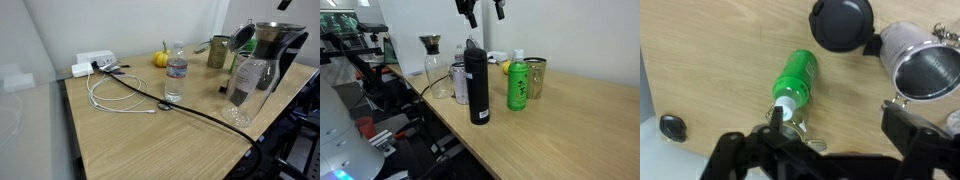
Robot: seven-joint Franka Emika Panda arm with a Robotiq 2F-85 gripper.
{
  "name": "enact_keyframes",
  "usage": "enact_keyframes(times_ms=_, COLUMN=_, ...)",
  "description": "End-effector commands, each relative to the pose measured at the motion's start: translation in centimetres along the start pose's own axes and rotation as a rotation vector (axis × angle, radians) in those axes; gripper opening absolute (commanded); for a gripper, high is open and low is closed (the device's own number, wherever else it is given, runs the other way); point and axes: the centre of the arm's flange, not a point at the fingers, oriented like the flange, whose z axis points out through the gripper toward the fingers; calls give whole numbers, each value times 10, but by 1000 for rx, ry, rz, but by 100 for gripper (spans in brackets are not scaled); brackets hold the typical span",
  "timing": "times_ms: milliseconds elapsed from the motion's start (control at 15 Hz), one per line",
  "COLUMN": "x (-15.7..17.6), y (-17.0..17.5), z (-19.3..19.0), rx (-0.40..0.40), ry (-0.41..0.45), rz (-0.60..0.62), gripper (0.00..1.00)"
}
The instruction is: Close the white container
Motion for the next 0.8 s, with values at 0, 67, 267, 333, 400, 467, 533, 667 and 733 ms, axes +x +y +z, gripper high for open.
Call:
enact_keyframes(times_ms=0, x=35, y=-7, z=17, rx=27, ry=108, rz=53, gripper=100)
enact_keyframes(times_ms=67, x=42, y=-11, z=20, rx=38, ry=137, rz=64, gripper=100)
enact_keyframes(times_ms=267, x=57, y=-22, z=25, rx=59, ry=194, rz=63, gripper=100)
enact_keyframes(times_ms=333, x=58, y=-27, z=27, rx=67, ry=195, rz=57, gripper=100)
enact_keyframes(times_ms=400, x=59, y=-32, z=29, rx=78, ry=197, rz=52, gripper=100)
enact_keyframes(times_ms=467, x=60, y=-38, z=29, rx=90, ry=197, rz=45, gripper=100)
enact_keyframes(times_ms=533, x=61, y=-43, z=30, rx=99, ry=197, rz=39, gripper=100)
enact_keyframes(times_ms=667, x=64, y=-53, z=32, rx=117, ry=201, rz=29, gripper=100)
enact_keyframes(times_ms=733, x=66, y=-57, z=32, rx=126, ry=202, rz=25, gripper=100)
